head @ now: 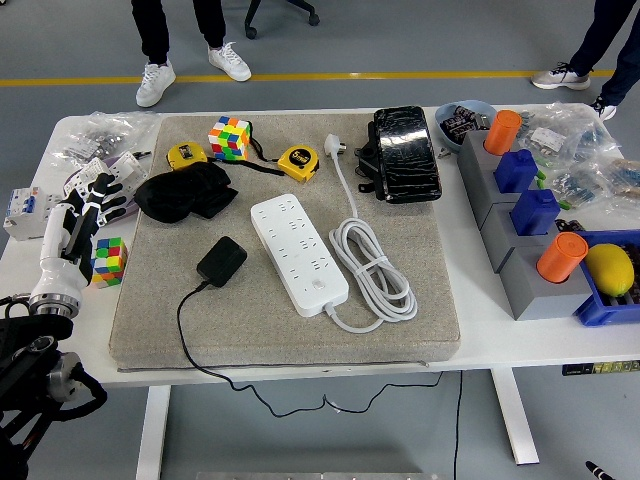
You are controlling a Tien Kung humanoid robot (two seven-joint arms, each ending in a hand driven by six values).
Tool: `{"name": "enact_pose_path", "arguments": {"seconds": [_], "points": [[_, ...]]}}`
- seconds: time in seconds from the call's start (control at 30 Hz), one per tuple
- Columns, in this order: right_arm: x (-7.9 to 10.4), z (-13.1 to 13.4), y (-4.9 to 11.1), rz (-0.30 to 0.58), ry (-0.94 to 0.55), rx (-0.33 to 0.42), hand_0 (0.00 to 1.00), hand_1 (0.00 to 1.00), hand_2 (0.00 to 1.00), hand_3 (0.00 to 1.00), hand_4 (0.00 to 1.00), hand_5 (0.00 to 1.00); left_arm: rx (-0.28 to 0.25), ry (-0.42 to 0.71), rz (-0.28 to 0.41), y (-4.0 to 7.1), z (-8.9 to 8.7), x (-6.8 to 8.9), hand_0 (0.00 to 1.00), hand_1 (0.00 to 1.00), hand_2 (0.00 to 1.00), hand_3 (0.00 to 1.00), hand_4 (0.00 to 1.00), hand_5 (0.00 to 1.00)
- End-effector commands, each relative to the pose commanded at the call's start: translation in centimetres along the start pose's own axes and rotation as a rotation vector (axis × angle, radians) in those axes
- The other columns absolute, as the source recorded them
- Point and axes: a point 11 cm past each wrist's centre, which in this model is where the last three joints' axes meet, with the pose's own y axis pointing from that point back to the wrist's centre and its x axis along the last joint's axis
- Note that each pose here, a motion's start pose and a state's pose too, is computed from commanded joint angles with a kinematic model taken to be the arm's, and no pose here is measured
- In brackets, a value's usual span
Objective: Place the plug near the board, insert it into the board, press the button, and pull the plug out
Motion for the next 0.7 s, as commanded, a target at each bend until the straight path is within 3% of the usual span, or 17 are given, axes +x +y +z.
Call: {"name": "enact_pose_path", "arguments": {"seconds": [0.33,0.43,0.47,0.63,0.7], "points": [[0.2,-0.3,0.0,0.002,0.001,0.007,0.57,0.643,0.625,0.551,0.96,0.546,0.005,-0.128,-0.059,0.2,-0.1,-1.3,0.656,0.687,0.711,0.704,0.936,0.693],[0.1,-0.3,0.0,0.001,0.003,0.007,0.57,0.643,0.625,0.551,0.96,0.546,-0.006,-0.23,-0.079,0.2,0.2,-1.8,0.656,0.687,0.711,0.704,0.936,0.693],[0.2,-0.3,0.0,0.001,0.003,0.006,0.569,0.642,0.625,0.551,0.961,0.546,-0.006,-0.27,-0.085,0.1,0.3,-2.0,0.656,0.688,0.713,0.708,0.998,0.608],[0.3,-0.4,0.0,0.003,0.006,0.009,0.569,0.642,0.625,0.551,0.961,0.546,0.002,-0.463,-0.118,-0.1,0.6,-2.7,0.656,0.688,0.713,0.708,0.998,0.608],[0.3,-0.5,0.0,0.003,0.008,0.011,0.569,0.642,0.625,0.551,0.961,0.547,0.007,-0.545,-0.136,-0.1,0.5,-3.0,0.658,0.696,0.72,0.721,0.998,0.565]]}}
